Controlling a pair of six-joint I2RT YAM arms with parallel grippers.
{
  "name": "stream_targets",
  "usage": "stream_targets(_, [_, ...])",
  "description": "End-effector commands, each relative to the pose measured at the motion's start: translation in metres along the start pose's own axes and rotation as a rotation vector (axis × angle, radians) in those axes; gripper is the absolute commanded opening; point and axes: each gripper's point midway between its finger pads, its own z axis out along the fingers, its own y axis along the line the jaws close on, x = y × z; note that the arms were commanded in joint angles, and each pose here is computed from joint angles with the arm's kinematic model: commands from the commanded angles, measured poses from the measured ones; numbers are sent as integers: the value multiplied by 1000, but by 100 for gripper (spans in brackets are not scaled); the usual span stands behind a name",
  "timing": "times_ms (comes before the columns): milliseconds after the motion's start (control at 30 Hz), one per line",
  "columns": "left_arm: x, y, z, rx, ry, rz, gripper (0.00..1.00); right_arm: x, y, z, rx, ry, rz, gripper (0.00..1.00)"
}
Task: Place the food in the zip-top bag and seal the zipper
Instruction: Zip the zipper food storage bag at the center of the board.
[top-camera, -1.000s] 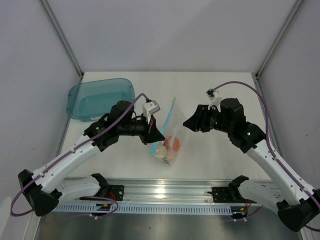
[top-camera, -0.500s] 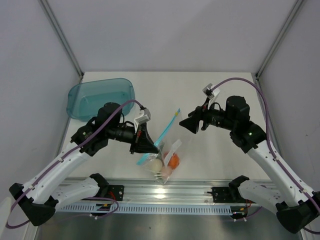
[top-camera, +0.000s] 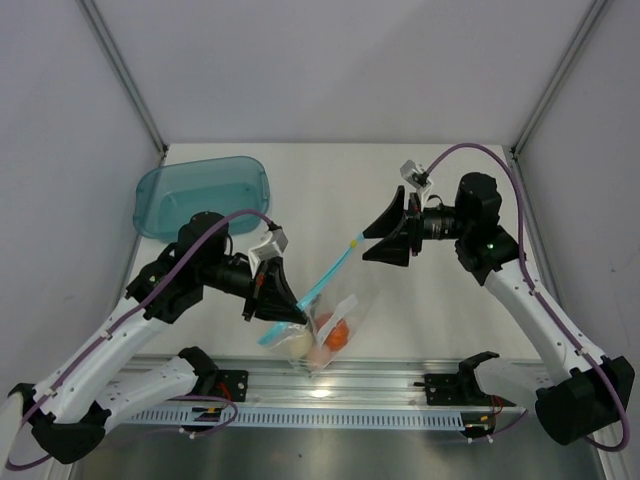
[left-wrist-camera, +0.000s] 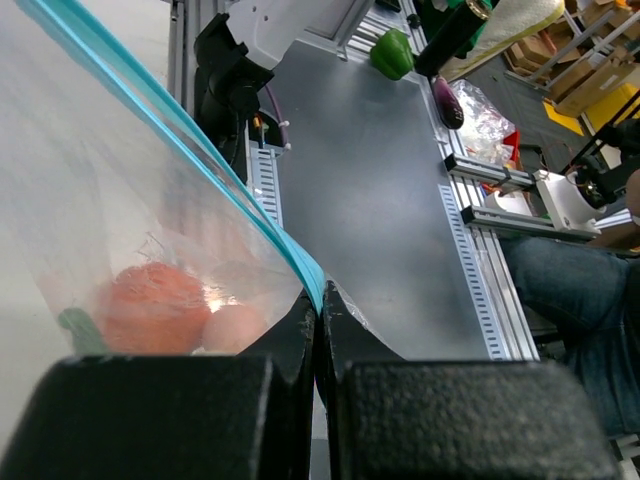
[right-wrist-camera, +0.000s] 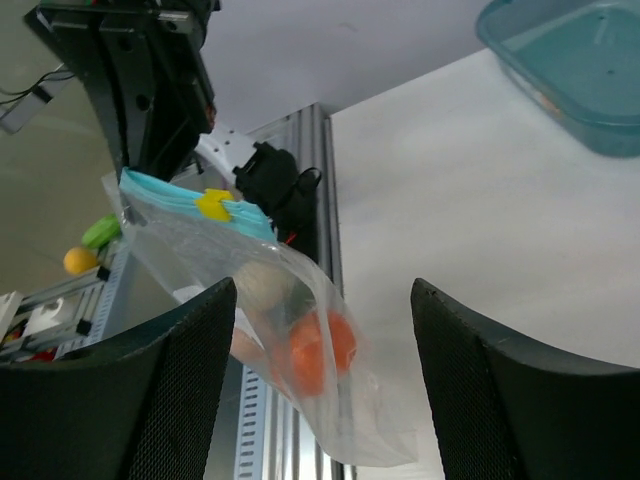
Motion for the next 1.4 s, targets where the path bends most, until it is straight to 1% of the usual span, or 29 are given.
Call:
stream_targets(0, [-8, -13, -3, 57, -25, 38, 1, -9, 29, 2, -166, 20, -69, 72])
stream_targets(133, [-11, -13, -2, 65, -32, 42, 1, -4, 41, 12, -232, 49, -63, 68])
stream_targets(167, [-11, -13, -2, 67, -34, 40, 1, -1, 41, 15, -241, 57, -55, 63])
stream_targets(200, [-12, -13, -2, 70, -35, 41, 0, 1, 42, 17, -253, 65, -47, 58])
stream_targets(233, [-11, -13, -1, 71, -34, 38, 0, 2, 42, 19, -258, 68, -44, 46])
stream_targets(300, [-11, -14, -2, 73, -35, 40, 1, 6, 43, 24, -270, 74, -27, 37])
stream_targets(333, [-11, -13, -2, 71, -32, 37, 1, 5, 43, 26, -274, 70, -35, 30])
stream_targets(433, [-8, -12, -2, 67, -28, 30, 0, 4, 49, 31, -301, 69, -37, 16])
stream_targets(533, [-7, -9, -2, 59, -28, 25, 1, 0, 53, 32, -313, 65, -37, 17])
stream_targets(567, [-6, -7, -2, 54, -29, 22, 1, 0, 54, 32, -315, 64, -38, 14])
stream_targets(600, [-5, -6, -2, 51, -27, 14, 1, -1, 55, 32, -318, 64, -38, 6])
stream_targets(633, [-5, -4, -3, 44, -30, 13, 1, 0, 57, 31, -326, 69, -33, 0])
stream_targets(700, [-5, 2, -4, 12, -34, 6, 0, 1, 56, 31, -316, 68, -26, 0])
stream_targets(767, [-9, 14, -8, -77, -51, -12, 1, 2, 45, 32, -235, 60, 8, 0])
stream_targets(800, [-11, 33, -11, -191, -66, -27, 8, 3, 38, 32, -197, 55, 20, 0])
stream_targets(833, [-17, 41, -16, -263, -80, -23, 43, 10, 33, 31, -165, 62, 56, 0])
stream_targets(867, [-17, 50, -19, -319, -87, -25, 51, 10, 26, 32, -112, 43, 67, 0])
stream_targets(900, [-19, 54, -22, -349, -96, -14, 52, 11, 24, 32, -86, 36, 82, 0])
stream_targets(933, [-22, 61, -25, -398, -111, -5, 63, 14, 21, 33, -65, 30, 98, 0])
stream_targets(967, [-24, 65, -27, -427, -126, -3, 68, 19, 20, 32, -42, 26, 131, 0])
stream_targets(1000, [-31, 68, -29, -449, -154, 28, 76, 20, 14, 33, 6, 17, 156, 0])
stream_targets(1067, [-35, 76, -32, -486, -184, 45, 84, 28, 14, 34, 29, 15, 199, 0])
stream_targets(1100, [-43, 77, -31, -482, -214, 80, 88, 30, 13, 35, 44, 10, 212, 0])
stream_targets(1133, [-46, 75, -28, -459, -225, 92, 90, 32, 15, 37, 50, 8, 222, 0])
stream_targets(1167, [-46, 79, -26, -458, -230, 91, 94, 36, 14, 37, 66, 5, 251, 0])
stream_targets(1200, [-55, 79, -25, -449, -254, 120, 100, 34, 15, 37, 73, -7, 253, 0])
stream_targets(1300, [-61, 89, -19, -449, -265, 125, 100, 39, 12, 37, 113, -11, 318, 0])
stream_targets(1333, [-64, 90, -14, -436, -269, 151, 100, 39, 8, 38, 141, -17, 334, 0])
stream_targets(1367, [-68, 93, -13, -456, -277, 171, 99, 38, 7, 38, 152, -24, 356, 0])
